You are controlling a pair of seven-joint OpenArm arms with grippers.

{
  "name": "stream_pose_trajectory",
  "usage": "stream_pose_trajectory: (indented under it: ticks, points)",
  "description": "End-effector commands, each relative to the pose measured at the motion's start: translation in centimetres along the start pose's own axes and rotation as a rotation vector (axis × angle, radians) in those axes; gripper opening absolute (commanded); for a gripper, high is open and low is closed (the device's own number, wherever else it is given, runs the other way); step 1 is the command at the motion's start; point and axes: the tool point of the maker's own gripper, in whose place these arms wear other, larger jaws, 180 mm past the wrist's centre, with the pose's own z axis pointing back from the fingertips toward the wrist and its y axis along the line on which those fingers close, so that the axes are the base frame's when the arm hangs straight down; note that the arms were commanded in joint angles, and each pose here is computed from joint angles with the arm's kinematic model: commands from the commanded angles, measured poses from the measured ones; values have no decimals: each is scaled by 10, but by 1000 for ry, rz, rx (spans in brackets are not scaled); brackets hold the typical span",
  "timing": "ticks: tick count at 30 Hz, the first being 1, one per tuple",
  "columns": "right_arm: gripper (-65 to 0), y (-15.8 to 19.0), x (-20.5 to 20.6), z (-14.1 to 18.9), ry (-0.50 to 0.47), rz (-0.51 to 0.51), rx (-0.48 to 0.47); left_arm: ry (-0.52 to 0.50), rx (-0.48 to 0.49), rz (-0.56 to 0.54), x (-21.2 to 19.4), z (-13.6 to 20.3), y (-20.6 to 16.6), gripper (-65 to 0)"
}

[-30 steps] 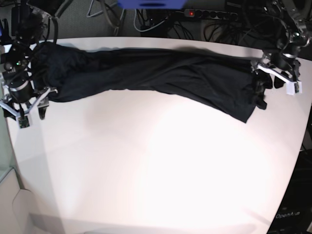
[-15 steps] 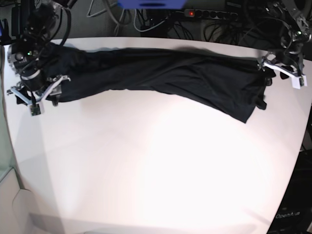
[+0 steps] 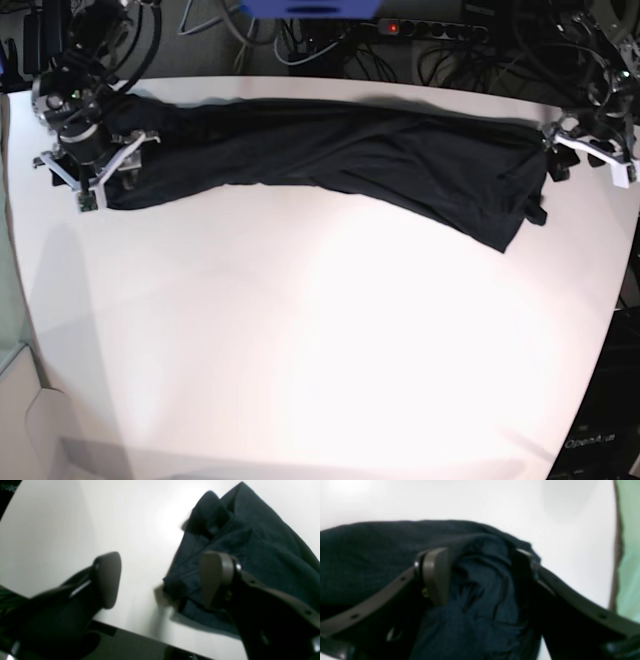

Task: Fold the T-shirt properly
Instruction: 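Grasp the strip end with the left gripper and lift it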

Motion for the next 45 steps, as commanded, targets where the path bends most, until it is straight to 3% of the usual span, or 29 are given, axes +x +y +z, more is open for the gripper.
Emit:
stream_pose_trajectory:
  ticks: [1,13,24,36,45]
  points:
    - [-262,-4,9,1,-36,-1,-8,-59,-14,-7,18,0,-1,-178]
    - [-262,-1,6,-2,-27,-1,2,-34,-135,-63,39,-22,-47,-178]
    - [-262,-3,6,-2,-26,-1,-1,130,-151,58,-15,-57,-30,-178]
    - [-262,-2,8,-2,-30,0,1,210,-234,-4,-34,-68,-64,-179]
    - [-262,-3,11,-2,-37,0,-1,286,-213,-6,-69,-53,-52,-184]
